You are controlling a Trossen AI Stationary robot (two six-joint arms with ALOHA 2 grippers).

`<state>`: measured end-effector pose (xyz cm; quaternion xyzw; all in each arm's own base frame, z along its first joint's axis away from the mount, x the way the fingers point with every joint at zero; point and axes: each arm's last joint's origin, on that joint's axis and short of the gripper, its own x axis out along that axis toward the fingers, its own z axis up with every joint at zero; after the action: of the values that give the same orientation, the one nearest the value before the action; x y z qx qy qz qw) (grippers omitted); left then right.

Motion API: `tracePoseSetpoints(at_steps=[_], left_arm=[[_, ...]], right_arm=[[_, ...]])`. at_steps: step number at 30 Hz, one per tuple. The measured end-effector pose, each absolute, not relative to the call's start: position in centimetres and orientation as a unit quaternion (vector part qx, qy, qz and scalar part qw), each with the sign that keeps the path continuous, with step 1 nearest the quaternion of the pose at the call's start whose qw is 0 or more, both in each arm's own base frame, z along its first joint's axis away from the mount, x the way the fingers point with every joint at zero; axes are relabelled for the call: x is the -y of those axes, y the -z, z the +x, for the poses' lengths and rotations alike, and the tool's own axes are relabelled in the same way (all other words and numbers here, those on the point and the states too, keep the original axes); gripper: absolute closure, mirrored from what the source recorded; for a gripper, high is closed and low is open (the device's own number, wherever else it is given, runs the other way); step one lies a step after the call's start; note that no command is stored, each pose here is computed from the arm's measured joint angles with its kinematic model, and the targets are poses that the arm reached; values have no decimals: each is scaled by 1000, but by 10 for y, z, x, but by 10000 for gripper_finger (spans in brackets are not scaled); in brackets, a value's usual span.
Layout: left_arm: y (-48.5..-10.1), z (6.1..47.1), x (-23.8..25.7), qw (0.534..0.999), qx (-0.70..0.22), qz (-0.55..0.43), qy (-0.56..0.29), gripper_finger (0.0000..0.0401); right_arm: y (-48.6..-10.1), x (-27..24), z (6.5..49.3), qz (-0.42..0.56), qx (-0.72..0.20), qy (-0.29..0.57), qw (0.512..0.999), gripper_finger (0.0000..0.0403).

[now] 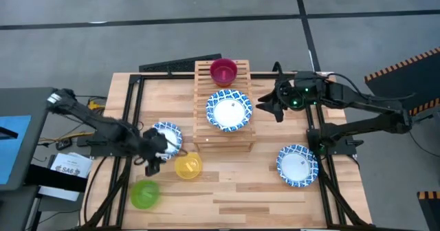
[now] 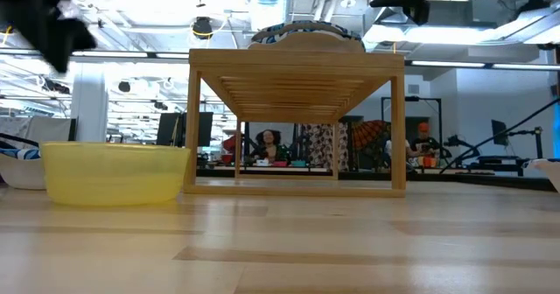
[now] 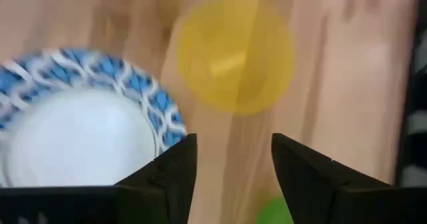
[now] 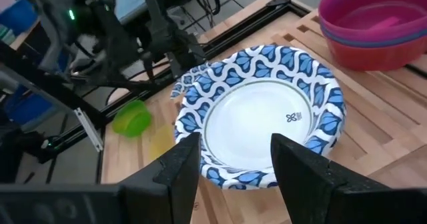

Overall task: Place and stack bowls onto a shelf
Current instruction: Stack the blue patterned bowl on top of the blue patterned bowl on the shelf

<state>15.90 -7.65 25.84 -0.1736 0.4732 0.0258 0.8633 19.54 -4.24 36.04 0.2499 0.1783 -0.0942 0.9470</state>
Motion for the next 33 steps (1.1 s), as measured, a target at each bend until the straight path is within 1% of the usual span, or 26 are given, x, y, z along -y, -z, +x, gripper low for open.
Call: tracePoseSetpoints(at_steps=[3,6,16,27,29,30,33], left_arm=[[-234,158,83,848,-506,-148,-49,223],[-218,160,86,839,-527,-122,-68,223],[-186,172,93,815,-573,-56,-61,223],[-160,182,100,782,-617,-30,-84,226],[-157,183,100,778,-622,-27,-87,240],[-156,183,100,777,-622,-26,-87,254],[-160,183,100,775,-625,-25,-88,320]], right_arm=[[-360,43,195,246,-179,103,947,196],[-359,43,195,246,-182,107,946,196],[-358,44,194,243,-189,118,944,196],[-358,44,194,241,-187,121,945,196],[-358,44,194,241,-187,121,945,196],[-358,44,194,241,-187,122,945,196],[-358,44,194,240,-186,127,944,196]])
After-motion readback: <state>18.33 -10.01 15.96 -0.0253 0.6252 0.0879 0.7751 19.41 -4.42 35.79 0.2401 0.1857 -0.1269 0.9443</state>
